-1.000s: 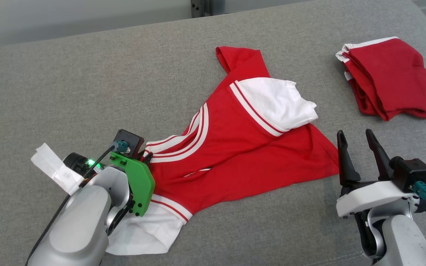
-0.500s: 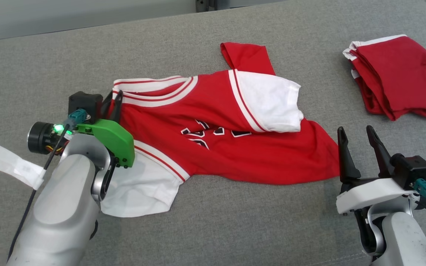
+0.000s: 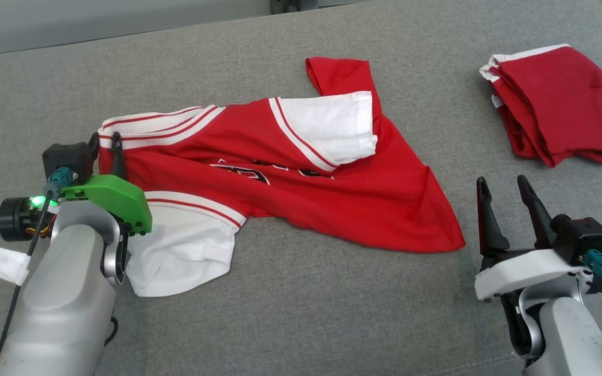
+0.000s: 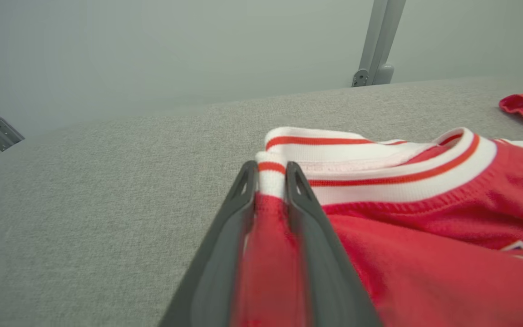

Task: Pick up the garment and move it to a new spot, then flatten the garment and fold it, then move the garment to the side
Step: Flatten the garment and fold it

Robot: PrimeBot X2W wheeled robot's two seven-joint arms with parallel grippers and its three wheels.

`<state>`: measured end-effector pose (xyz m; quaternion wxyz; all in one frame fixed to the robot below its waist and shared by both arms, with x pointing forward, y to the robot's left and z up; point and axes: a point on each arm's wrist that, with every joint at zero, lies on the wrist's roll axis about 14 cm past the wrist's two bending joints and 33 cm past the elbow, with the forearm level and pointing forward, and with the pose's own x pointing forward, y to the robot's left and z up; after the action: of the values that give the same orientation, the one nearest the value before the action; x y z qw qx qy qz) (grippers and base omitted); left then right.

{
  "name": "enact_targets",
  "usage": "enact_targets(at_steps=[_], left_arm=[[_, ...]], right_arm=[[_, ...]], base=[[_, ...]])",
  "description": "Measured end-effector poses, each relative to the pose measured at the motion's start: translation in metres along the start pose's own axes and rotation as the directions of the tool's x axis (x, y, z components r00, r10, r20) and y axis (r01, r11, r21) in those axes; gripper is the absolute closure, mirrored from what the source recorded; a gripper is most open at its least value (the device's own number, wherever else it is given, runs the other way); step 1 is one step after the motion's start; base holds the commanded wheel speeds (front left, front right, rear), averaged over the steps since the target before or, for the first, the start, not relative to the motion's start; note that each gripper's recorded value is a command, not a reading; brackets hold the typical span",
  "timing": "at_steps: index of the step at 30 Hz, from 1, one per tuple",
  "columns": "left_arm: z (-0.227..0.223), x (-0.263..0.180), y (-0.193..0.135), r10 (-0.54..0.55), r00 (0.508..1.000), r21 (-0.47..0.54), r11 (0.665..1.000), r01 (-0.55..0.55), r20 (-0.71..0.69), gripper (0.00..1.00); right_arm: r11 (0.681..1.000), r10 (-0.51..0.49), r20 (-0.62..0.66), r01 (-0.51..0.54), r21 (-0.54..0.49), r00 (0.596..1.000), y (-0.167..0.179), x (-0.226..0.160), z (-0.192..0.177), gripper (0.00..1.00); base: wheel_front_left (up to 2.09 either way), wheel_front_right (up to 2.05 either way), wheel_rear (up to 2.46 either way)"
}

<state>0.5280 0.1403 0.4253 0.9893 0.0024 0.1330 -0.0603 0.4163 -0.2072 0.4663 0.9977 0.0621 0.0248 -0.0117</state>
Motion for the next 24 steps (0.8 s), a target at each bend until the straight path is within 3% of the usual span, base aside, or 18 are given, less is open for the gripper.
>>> enact_targets(at_steps=[11, 24], left_arm=[[0.011, -0.018, 0.009, 0.002, 0.999, -0.009, 1.000, -0.002, 0.052, 0.00], [0.001, -0.073, 0.004, -0.013, 0.995, -0.065, 0.998, 0.020, 0.102, 0.00]], right_arm=[[0.999, 0.036, 0.008, -0.036, 0.000, 0.999, 0.013, 0.000, 0.004, 0.00], [0.994, 0.105, 0.027, -0.105, 0.004, 0.994, 0.038, -0.002, 0.014, 0.00]], base=[[0.00, 0.00, 0.00], [0.00, 0.00, 0.00]])
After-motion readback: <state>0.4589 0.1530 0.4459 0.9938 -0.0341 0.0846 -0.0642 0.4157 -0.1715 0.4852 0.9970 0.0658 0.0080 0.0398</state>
